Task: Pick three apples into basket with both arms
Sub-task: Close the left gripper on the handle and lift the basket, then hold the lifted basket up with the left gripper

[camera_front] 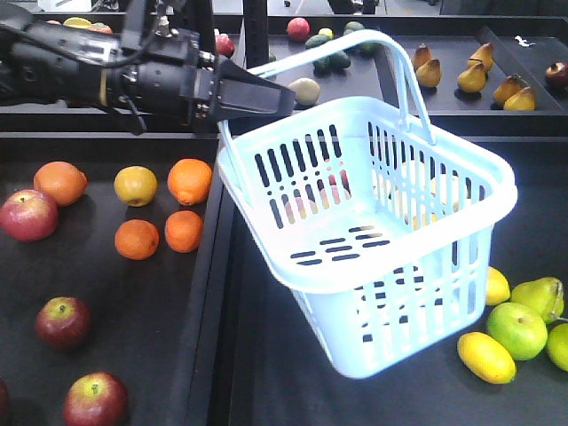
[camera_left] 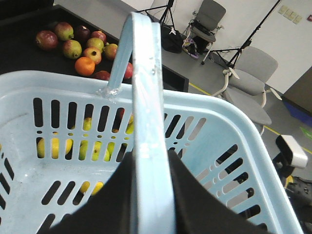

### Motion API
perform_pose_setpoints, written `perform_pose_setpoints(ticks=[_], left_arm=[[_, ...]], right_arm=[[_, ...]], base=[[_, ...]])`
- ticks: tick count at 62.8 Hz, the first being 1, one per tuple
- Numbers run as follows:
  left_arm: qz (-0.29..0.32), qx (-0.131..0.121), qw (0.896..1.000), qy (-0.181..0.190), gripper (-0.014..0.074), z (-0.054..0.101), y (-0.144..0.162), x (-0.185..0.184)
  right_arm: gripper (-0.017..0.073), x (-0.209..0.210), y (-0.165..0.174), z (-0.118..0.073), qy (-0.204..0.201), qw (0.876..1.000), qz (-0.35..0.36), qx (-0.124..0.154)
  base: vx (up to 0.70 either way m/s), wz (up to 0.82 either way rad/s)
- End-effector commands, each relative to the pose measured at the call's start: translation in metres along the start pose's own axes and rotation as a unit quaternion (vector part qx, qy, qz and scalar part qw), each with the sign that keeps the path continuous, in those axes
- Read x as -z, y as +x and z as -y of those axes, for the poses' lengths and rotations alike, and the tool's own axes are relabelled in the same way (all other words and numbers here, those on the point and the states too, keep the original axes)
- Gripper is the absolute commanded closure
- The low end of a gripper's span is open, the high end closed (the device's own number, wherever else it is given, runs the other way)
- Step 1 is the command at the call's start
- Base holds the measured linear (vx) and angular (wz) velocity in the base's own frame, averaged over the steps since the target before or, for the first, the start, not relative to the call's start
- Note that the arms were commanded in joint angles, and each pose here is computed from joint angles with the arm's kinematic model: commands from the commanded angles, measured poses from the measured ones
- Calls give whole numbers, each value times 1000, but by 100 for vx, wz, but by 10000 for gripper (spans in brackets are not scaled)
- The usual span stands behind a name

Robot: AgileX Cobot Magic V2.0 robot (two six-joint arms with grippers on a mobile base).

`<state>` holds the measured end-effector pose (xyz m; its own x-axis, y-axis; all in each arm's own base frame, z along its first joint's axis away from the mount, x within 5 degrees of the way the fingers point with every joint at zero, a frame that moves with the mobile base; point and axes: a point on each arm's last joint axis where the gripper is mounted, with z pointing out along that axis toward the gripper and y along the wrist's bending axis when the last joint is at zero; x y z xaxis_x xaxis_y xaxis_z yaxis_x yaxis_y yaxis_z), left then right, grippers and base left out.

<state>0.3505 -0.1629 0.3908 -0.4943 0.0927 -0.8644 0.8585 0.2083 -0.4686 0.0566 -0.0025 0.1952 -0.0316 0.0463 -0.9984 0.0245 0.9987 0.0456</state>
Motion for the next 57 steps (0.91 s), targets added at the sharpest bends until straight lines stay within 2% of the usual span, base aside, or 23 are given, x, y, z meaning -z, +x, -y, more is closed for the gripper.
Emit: perform_pose_setpoints(ticks=[1, 10, 18, 24, 31, 43, 57], left_arm=[[-33, -40, 997, 60, 601, 63, -2, 21], [-38, -27, 997, 60, 601, 89, 20, 33], [-41, -28, 997, 61, 601, 109, 39, 42], [-44, -18, 997, 61, 601, 121, 54, 47], [-44, -19, 997, 61, 601, 133, 65, 53], [-40, -31, 997, 60, 601, 148, 70, 59], [-38, -32, 997, 60, 601, 149, 70, 59]], right_arm=[[564, 0, -2, -2, -11, 999, 32, 11], [564, 0, -2, -2, -11, 999, 32, 11], [564, 0, -2, -2, -11, 999, 32, 11], [564, 0, -2, -2, -11, 999, 32, 11], [564, 0, -2, -2, -11, 999, 32, 11], [564, 0, -2, -2, -11, 999, 32, 11], [564, 0, -2, -2, -11, 999, 32, 11]], base=[[0, 0], [0, 0], [0, 0], [0, 0], [0, 0], [0, 0], [0, 0]])
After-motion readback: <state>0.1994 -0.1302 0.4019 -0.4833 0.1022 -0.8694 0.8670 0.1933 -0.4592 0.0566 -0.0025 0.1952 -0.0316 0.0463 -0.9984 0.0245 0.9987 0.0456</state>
